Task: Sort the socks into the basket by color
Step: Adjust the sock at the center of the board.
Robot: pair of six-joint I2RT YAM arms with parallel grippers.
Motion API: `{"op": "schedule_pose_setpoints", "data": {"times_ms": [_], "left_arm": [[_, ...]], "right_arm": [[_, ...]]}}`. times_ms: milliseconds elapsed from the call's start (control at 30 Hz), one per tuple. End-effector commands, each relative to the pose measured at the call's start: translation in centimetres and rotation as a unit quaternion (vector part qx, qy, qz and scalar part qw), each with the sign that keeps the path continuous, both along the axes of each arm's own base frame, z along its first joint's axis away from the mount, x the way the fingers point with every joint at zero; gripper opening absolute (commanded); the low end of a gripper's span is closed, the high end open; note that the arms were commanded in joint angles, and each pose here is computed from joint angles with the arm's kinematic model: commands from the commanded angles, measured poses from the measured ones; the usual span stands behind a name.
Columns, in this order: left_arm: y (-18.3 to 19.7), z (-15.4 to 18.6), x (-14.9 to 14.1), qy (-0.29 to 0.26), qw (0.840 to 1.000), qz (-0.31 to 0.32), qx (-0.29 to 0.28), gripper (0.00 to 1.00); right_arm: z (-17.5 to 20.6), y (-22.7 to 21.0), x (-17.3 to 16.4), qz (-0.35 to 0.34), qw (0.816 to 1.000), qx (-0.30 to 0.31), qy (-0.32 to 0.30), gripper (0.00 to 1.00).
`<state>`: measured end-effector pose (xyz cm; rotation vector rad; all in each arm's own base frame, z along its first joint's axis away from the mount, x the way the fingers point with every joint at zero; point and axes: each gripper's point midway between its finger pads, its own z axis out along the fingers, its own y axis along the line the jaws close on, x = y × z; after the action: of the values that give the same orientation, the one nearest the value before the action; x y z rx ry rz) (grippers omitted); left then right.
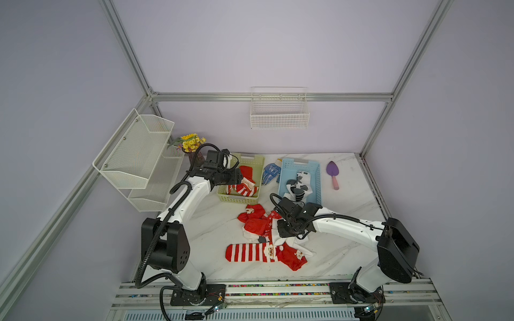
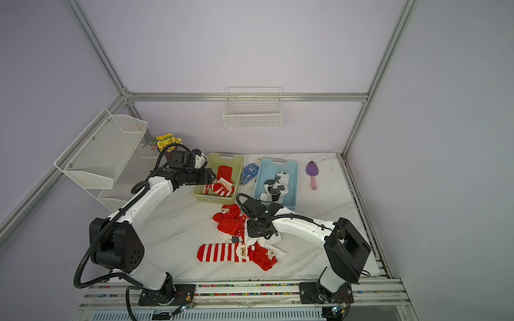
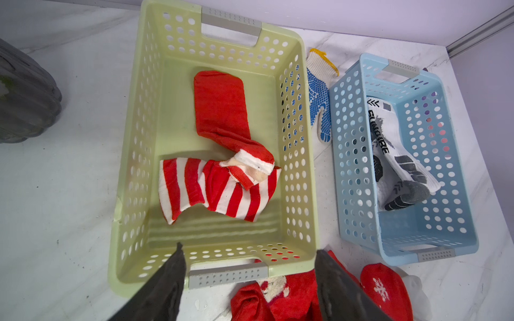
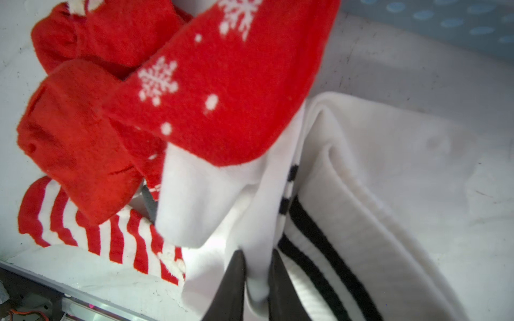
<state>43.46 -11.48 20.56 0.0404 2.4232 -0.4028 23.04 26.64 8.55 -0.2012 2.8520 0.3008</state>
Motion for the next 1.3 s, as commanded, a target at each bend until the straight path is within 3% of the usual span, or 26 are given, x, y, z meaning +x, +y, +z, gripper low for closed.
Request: {"op": "schedule_pose_setpoints", "data": {"times_ms": [0,233,900,1267], "left_arm": [[0.2,1.1,-0.3,-0.02,1.0,-0.004,-0.005,0.72],[0.1,0.9,-0.3,-0.017,1.0,-0.005,-0.006,0.72],[0.0,1.4,-0.5,-0.021,1.0,-0.008,-0.012,0.72],[0.0,1.2,-0.5,-0.02,1.0,-0.009,-0.013,0.72]], "right_arm": [[1.8,0.3,-0.3,0.0,1.0,0.018,-0.005,0.16],[2.8,0.0,-0.7,-0.001,1.0,0.028,-0.006,0.08],[10.4,3.4,-1.2,0.049,0.989,0.141,-0.022,0.07],[9.9,4.0,-1.5,0.058,0.987,0.152,-0.012,0.08]]}}
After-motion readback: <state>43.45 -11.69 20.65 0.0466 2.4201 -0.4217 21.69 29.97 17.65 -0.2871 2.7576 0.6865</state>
